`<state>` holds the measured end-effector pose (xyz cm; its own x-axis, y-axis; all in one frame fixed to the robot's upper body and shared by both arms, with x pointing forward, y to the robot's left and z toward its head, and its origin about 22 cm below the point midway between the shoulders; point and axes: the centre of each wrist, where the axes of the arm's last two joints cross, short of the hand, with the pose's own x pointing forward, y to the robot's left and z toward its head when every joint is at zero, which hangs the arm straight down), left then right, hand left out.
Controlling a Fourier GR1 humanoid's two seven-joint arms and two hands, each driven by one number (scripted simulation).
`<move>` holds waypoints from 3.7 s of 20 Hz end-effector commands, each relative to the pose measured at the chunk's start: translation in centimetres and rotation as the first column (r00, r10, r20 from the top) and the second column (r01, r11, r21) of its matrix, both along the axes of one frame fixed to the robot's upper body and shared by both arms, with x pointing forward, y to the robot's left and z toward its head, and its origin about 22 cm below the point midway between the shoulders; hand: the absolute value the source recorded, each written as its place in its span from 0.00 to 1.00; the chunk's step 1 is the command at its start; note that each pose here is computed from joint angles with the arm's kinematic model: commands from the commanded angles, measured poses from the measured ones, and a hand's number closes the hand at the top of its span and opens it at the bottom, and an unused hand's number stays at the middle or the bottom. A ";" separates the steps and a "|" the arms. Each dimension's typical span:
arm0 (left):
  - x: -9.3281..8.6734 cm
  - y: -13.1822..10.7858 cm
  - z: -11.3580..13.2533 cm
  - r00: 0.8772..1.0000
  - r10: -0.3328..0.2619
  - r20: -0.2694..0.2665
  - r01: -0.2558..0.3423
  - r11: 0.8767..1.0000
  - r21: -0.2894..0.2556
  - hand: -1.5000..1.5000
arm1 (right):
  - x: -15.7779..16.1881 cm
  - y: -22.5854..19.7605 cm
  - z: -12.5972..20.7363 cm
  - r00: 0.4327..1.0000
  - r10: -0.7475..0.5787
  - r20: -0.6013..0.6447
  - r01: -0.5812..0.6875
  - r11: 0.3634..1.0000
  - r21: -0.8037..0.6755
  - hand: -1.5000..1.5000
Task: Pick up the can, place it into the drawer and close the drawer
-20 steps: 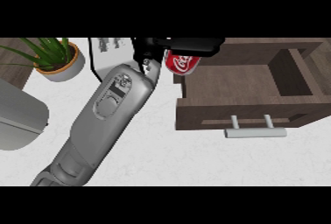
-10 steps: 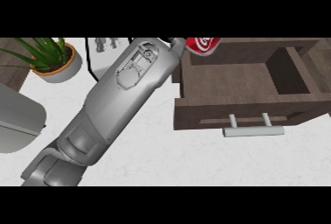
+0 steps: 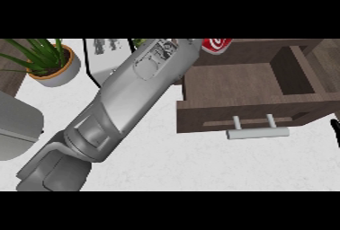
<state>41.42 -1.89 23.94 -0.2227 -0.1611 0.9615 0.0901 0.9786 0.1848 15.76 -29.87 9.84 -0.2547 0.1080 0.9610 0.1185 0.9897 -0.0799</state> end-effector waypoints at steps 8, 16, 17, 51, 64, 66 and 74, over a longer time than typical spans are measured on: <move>1.1 -0.1 -1.9 0.999 0.043 0.001 -0.043 0.997 0.064 1.00 | 1.0 -0.2 1.4 1.000 0.009 0.027 -0.009 1.000 -0.013 0.00; 1.3 0.1 -3.3 0.996 0.086 0.001 -0.086 0.992 0.097 1.00 | 1.2 0.6 0.6 0.999 0.031 0.015 -0.031 0.999 -0.016 0.00; 1.3 0.4 -4.7 0.993 0.112 0.021 -0.114 0.984 0.138 1.00 | 1.5 0.3 0.9 0.999 0.034 0.025 -0.033 0.999 -0.012 0.00; 1.1 1.3 -8.0 0.976 0.219 0.011 -0.219 0.976 0.016 0.00 | 2.2 1.1 5.0 0.980 0.072 0.185 0.005 0.922 -0.386 0.00; 0.6 0.0 -5.8 0.976 0.207 0.065 -0.205 0.978 -0.037 0.00 | 5.5 4.5 4.1 0.982 0.065 0.178 0.094 0.649 -0.755 0.00; 0.6 -0.2 -5.4 0.973 0.228 0.037 -0.226 0.972 -0.058 0.00 | 5.3 4.7 2.8 0.985 0.075 0.155 0.081 0.593 -0.801 0.00; 0.2 0.4 -6.5 0.979 0.206 0.012 -0.205 0.978 -0.041 0.00 | 8.9 6.2 -1.0 0.996 -0.002 0.085 0.078 0.410 -0.909 0.00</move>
<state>41.86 -1.87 18.68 -0.2167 -0.1666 0.9619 -0.1134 0.9830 0.1446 23.84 -23.99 10.54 -0.3150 0.8813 0.3523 0.1973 0.4239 -0.8840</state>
